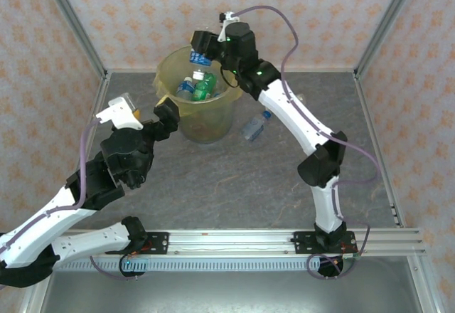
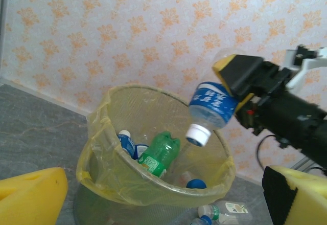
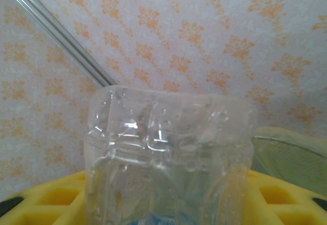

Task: Put the plastic bottles in the bin

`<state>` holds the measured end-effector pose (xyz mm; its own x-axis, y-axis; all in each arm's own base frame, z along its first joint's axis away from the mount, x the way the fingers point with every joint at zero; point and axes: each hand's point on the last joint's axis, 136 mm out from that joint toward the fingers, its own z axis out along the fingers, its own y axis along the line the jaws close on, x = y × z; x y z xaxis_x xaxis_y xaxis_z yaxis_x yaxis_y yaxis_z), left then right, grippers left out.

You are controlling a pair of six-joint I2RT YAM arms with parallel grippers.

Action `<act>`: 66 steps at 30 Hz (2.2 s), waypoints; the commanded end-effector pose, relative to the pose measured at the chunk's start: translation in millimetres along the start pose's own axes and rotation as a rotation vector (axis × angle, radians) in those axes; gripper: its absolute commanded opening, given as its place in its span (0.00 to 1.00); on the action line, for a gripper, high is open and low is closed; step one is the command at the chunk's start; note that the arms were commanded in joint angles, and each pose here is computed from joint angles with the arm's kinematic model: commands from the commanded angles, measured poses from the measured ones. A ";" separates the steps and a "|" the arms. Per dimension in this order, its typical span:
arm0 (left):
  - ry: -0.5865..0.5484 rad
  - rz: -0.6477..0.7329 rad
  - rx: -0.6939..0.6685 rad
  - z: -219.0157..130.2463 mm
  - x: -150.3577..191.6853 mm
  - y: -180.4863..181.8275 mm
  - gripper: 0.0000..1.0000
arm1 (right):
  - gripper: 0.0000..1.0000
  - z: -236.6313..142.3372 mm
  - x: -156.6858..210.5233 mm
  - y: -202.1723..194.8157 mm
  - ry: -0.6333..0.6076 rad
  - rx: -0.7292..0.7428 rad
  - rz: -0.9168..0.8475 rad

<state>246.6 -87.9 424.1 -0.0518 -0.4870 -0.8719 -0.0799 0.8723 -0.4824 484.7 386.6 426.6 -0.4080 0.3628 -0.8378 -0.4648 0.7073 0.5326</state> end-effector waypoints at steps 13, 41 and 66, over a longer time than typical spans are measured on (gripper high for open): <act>0.009 0.020 -0.017 -3.4 2.4 10.9 0.99 | 0.70 24.9 39.8 36.6 0.035 -0.060 -0.128; 0.106 0.083 0.116 8.5 30.9 -26.5 0.99 | 1.00 -60.9 -7.6 19.1 -0.062 0.099 -0.140; 0.327 0.226 0.317 36.3 116.7 -93.4 0.99 | 0.99 -205.6 45.4 -217.6 -0.101 0.478 0.257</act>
<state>282.1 -217.2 359.8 -0.3515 -0.2382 -0.9054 0.2377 0.9127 -0.3324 407.6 123.9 313.3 -0.3329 0.5490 -0.7667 0.0581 0.8234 0.5644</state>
